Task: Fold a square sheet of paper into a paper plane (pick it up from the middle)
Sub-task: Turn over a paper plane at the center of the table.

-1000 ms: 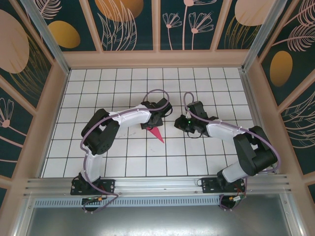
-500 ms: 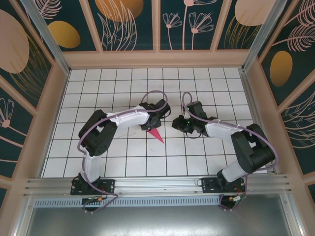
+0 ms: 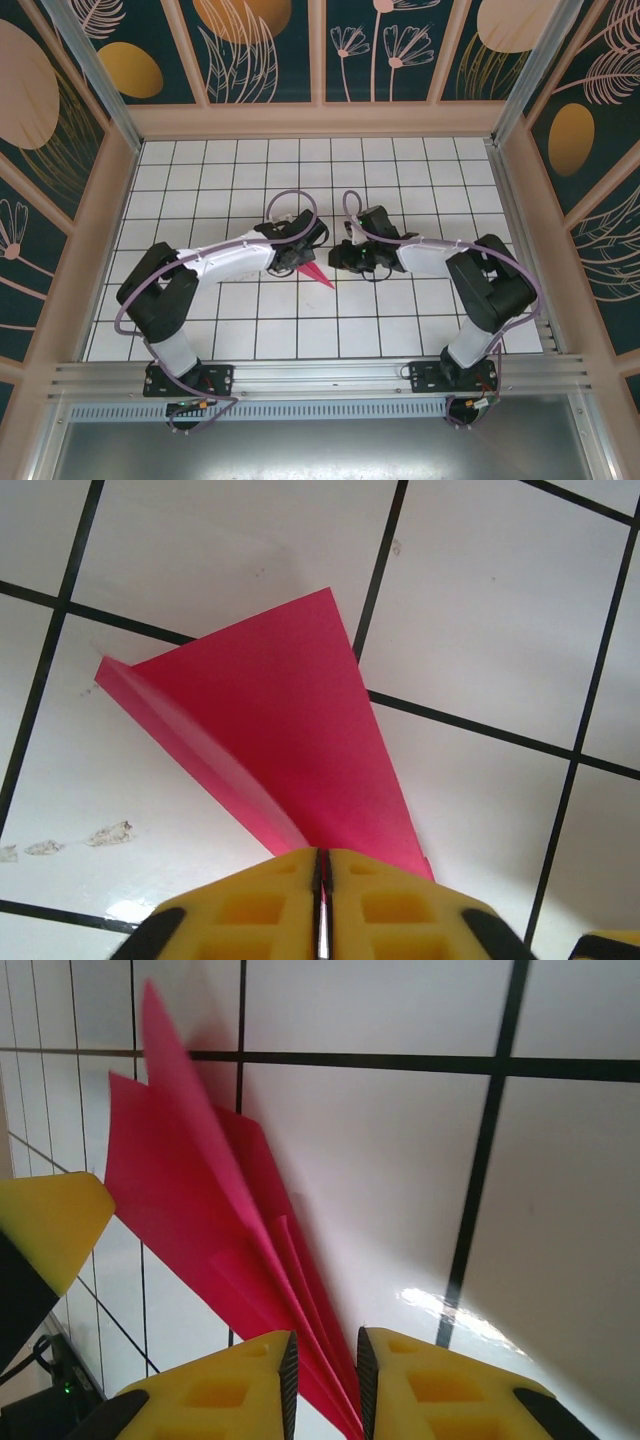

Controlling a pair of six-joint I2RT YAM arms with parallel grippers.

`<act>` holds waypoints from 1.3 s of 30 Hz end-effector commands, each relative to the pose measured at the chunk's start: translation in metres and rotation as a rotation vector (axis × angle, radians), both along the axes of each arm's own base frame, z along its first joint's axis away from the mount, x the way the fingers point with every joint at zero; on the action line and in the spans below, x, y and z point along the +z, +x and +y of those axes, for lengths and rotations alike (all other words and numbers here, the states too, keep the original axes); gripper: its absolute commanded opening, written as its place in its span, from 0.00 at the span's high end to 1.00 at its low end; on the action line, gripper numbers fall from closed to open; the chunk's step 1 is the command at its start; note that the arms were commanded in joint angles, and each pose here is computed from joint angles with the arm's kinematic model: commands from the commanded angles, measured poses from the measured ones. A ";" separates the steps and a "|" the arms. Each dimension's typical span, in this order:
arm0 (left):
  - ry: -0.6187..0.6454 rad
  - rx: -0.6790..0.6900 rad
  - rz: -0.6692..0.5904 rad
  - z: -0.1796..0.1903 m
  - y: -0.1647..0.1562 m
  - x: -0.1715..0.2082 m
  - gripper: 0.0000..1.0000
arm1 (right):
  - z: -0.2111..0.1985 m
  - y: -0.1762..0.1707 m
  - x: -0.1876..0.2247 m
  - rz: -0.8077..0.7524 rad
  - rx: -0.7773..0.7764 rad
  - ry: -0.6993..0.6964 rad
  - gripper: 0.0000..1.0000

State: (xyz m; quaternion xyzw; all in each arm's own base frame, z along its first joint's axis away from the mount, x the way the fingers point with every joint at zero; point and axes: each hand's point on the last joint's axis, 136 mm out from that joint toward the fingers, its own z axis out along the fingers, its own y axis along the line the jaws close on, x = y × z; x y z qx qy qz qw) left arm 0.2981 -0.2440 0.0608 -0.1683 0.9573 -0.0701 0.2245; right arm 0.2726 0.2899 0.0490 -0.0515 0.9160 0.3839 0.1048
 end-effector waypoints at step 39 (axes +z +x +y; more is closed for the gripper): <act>-0.311 0.098 -0.201 0.051 -0.042 0.016 0.93 | 0.087 -0.050 0.003 0.014 0.395 0.134 0.60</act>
